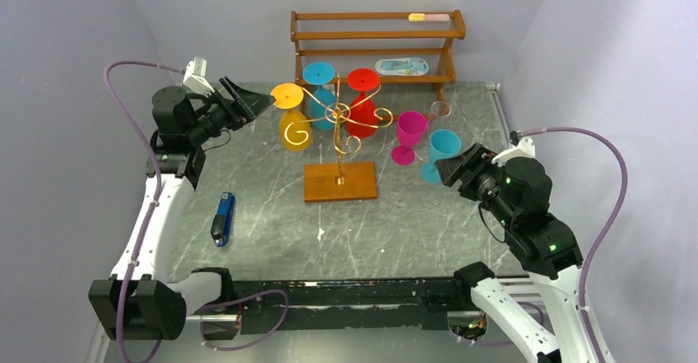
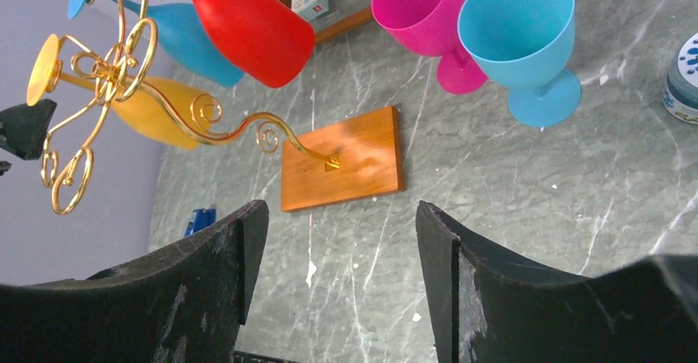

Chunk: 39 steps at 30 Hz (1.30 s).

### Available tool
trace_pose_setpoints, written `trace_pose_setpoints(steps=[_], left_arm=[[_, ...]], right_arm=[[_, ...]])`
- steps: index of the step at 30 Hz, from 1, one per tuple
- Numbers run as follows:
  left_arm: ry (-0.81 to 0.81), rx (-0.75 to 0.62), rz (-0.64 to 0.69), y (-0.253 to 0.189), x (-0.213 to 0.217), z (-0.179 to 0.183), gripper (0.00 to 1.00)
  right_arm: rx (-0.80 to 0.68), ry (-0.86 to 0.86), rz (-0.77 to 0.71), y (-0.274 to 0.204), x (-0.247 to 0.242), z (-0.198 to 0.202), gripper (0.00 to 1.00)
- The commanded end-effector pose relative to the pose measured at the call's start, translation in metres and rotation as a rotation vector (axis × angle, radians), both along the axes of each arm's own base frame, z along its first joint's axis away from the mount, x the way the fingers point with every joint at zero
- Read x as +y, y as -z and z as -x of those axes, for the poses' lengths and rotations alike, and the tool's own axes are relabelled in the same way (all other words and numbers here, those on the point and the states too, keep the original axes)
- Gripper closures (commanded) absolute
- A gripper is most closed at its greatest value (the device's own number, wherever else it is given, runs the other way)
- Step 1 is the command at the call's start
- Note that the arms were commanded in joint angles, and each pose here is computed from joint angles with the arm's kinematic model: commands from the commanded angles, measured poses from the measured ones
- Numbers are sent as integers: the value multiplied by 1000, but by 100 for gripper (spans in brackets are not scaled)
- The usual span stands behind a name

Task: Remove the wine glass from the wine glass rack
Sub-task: Pick up the wine glass from the wine rack.

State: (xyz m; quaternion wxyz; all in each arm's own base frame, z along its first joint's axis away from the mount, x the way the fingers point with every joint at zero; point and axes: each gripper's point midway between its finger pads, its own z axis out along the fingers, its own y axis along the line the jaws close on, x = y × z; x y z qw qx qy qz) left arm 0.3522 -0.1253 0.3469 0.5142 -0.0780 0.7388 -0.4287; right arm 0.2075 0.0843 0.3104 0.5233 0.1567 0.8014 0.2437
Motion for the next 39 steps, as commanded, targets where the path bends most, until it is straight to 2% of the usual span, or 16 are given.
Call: trace_pose_setpoints(steps=[1,6,9,11,13,18,21,28,30,32,39], left_arm=[[107,-62,121,-21,-15,1,25],[115,-64,103,-23,-16,-9,28],[128,-10,62,-11,-16,-17,39],[110,1,56,-7,-14,-22,43],[103,-1,67,-7,-14,-25,44],[141,10,99,-4,-19,-29,58],[145,11,124,-3,-21,-27,60],[192,15,178,-1,-27,-22,71],[187,10,176,-3,-27,-22,78],[187,9,170,-2,-27,-21,93],[157,45,207,2,-24,-21,95]], right_arm=[[16,-17,24,5,-1,5,30],[39,-18,17,11,0,6,30],[41,-34,-23,14,7,5,30],[39,-44,-55,14,12,4,30],[47,-45,-72,15,14,3,30],[67,-37,-62,17,12,6,30],[65,-14,-50,17,6,8,30],[44,8,-67,18,2,11,30],[49,13,-63,20,1,11,30],[54,15,-58,20,1,11,30],[47,14,-39,15,-1,11,30]])
